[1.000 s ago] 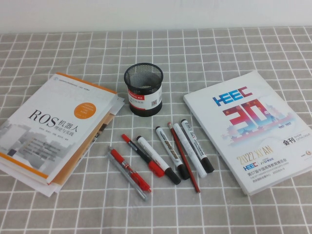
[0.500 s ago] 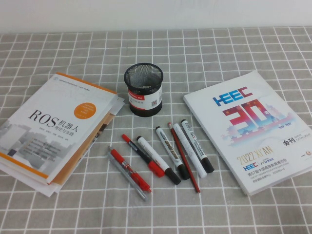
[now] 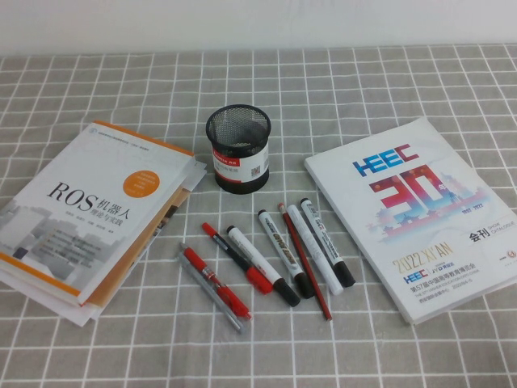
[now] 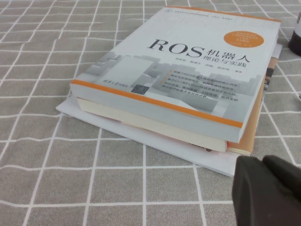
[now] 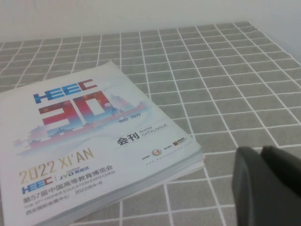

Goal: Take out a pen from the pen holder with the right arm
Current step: 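Take a marker out of the pen holder and lay it on the table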

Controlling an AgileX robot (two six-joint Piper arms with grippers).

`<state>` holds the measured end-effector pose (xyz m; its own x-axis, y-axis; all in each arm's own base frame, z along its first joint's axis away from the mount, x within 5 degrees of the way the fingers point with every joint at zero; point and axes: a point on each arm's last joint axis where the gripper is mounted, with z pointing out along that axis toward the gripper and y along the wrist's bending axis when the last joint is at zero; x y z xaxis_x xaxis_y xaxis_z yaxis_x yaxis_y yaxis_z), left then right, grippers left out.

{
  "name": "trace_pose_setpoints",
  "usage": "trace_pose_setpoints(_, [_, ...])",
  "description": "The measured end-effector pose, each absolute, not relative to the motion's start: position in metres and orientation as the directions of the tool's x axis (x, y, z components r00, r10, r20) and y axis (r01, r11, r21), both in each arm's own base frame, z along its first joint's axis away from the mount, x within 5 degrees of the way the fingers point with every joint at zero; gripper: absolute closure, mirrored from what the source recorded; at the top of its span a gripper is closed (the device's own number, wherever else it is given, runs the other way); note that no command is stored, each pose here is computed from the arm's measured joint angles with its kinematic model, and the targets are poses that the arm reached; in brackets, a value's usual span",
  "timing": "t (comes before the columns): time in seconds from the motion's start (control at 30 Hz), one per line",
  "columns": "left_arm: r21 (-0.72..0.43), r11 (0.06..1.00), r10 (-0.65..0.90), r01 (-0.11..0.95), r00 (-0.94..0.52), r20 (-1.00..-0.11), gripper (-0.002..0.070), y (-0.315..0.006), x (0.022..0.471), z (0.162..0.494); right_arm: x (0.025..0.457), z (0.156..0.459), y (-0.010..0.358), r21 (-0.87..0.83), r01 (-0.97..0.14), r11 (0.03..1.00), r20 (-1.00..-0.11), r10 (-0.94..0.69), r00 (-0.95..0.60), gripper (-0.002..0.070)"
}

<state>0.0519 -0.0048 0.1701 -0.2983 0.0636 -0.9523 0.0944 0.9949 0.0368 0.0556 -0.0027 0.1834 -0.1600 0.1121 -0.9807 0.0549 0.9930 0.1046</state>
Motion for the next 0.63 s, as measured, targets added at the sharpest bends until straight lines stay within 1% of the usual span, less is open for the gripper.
trace_pose_setpoints(0.17, [0.037,0.995,0.064,0.094,-0.298,-0.952,0.0678,-0.005,0.052,0.170,0.055,0.182,-0.001,0.118,0.045,0.992,-0.977,0.124,-0.171,0.0688])
trace_pose_setpoints(0.27, [0.037,0.995,0.064,0.094,-0.298,-0.952,0.0678,-0.005,0.052,0.170,0.055,0.179,0.001,0.070,0.010,0.997,-0.976,0.071,-0.207,0.0688])
trace_pose_setpoints(0.4, [0.037,0.995,0.064,0.094,-0.298,-0.952,0.0678,-0.005,0.052,0.170,0.054,0.175,0.003,0.053,-0.012,0.999,-0.964,0.048,-0.262,0.0688])
trace_pose_setpoints(0.5, [0.037,0.995,0.064,0.094,-0.298,-0.952,0.0678,-0.005,0.052,0.170,0.053,0.172,0.004,0.069,-0.019,0.997,-0.953,0.060,-0.296,0.0688])
trace_pose_setpoints(0.63, [0.037,0.995,0.064,0.094,-0.298,-0.952,0.0678,-0.005,0.052,0.170,0.053,0.171,0.005,0.077,-0.022,0.997,-0.951,0.067,-0.303,0.0688])
